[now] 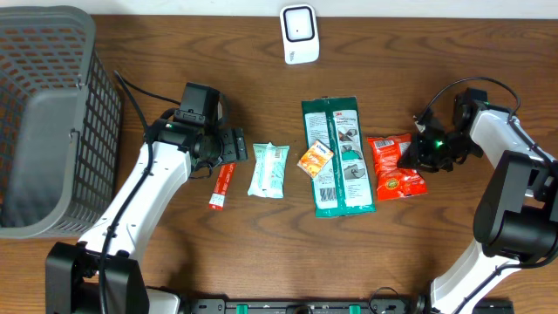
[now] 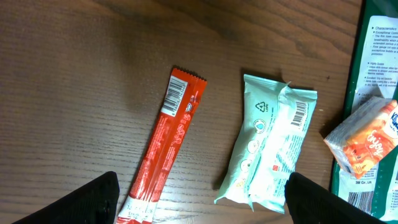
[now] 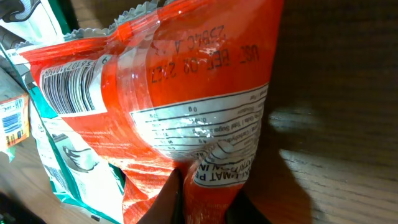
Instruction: Scan the item barcode
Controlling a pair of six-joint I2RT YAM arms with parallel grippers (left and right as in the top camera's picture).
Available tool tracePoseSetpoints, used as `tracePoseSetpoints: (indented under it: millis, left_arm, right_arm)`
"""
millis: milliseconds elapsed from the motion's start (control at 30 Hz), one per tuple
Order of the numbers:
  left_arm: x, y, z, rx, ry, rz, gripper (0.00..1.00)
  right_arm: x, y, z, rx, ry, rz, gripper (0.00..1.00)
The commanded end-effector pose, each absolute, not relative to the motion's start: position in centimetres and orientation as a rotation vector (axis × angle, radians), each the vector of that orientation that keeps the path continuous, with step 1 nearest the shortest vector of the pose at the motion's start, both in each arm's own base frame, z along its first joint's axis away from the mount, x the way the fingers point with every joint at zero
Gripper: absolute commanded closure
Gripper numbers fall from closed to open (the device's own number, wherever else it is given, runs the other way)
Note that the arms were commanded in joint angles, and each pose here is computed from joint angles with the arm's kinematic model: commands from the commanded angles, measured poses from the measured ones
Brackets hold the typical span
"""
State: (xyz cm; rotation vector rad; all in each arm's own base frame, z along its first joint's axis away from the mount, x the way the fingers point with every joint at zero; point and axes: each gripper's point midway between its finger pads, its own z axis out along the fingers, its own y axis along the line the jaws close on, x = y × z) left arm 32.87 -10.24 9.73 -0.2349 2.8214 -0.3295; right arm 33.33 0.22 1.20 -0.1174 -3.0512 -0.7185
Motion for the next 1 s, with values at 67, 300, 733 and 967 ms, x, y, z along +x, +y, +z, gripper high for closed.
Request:
tracePoseSetpoints:
  millis: [67,300,733,967]
  left_arm:
    - [33.2,-10.1,10.0,-0.225,2.812,-0.321,0.14]
    - [33.2,-10.1,10.0,-0.225,2.813,-0.322,0.14]
    - [33.2,-10.1,10.0,-0.225,2.813,-0.322,0.13]
    - [33.2,-10.1,10.0,-0.225,2.812,-0.321,0.13]
  right_arm:
    - [33.0,0.0,1.1,-0.115,-3.042,-0.691,0.99]
    - [33.8,0.1,4.8,-0.068,-3.149,-0.691,0.99]
    - [34.2,3.2,13.2,0.252,-3.387,-0.709,0.99]
    - [34.1,6.0,13.6,0.446,-3.368,-0.752,0.99]
